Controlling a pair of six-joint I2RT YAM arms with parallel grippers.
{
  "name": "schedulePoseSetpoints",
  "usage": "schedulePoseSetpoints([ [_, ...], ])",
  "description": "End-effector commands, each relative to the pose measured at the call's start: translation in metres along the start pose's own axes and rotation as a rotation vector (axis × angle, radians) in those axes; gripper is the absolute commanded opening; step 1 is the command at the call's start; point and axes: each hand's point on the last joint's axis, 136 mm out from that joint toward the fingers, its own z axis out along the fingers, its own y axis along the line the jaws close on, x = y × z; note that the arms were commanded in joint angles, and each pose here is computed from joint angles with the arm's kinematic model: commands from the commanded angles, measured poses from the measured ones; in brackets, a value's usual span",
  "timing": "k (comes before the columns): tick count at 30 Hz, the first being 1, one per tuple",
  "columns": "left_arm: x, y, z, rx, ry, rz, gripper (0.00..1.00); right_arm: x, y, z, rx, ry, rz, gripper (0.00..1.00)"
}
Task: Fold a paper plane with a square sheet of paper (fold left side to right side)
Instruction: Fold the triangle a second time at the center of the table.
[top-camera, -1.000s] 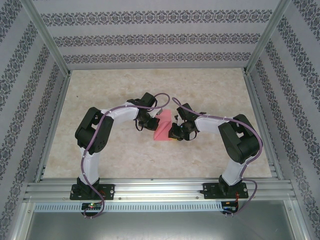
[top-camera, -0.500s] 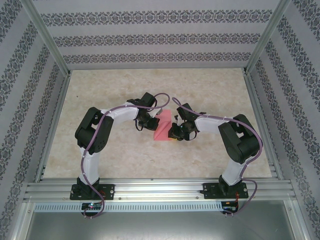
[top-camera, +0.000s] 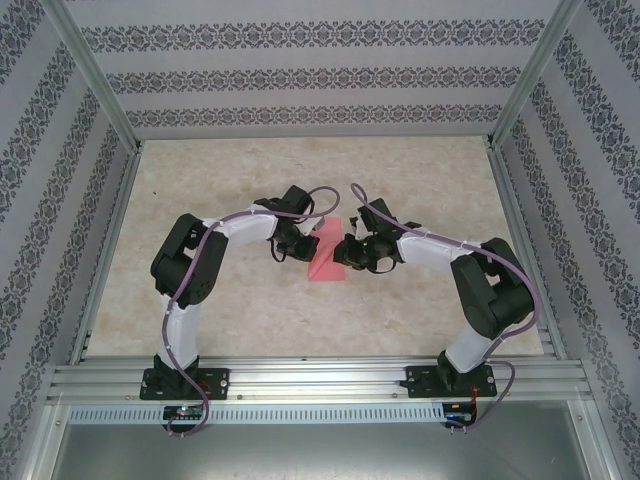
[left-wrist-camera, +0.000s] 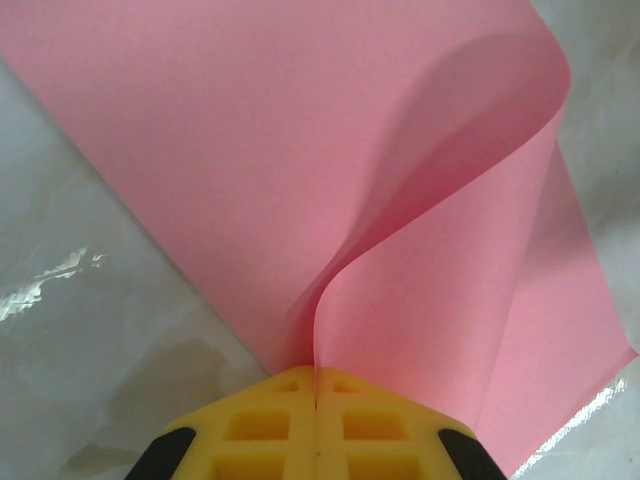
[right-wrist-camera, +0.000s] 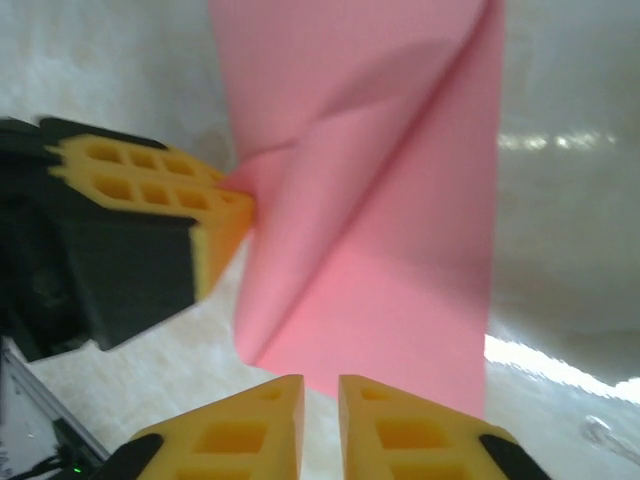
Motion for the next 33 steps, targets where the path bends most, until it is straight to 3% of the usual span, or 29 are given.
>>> schedulePoseSetpoints([
  [1,-0.008,0.007,0.005,-0.012,-0.017,-0.001,0.04,-0.018,0.021,0.003,-0.106,-0.056,0.019,0.14],
  [12,-0.008,0.007,0.006,-0.010,-0.016,-0.001,0.04,-0.027,0.030,0.028,-0.157,-0.041,0.047,0.12],
  [33,-0.007,0.011,0.006,-0.034,-0.016,-0.006,0.04,-0.022,0.009,0.050,-0.077,-0.003,0.052,0.13],
])
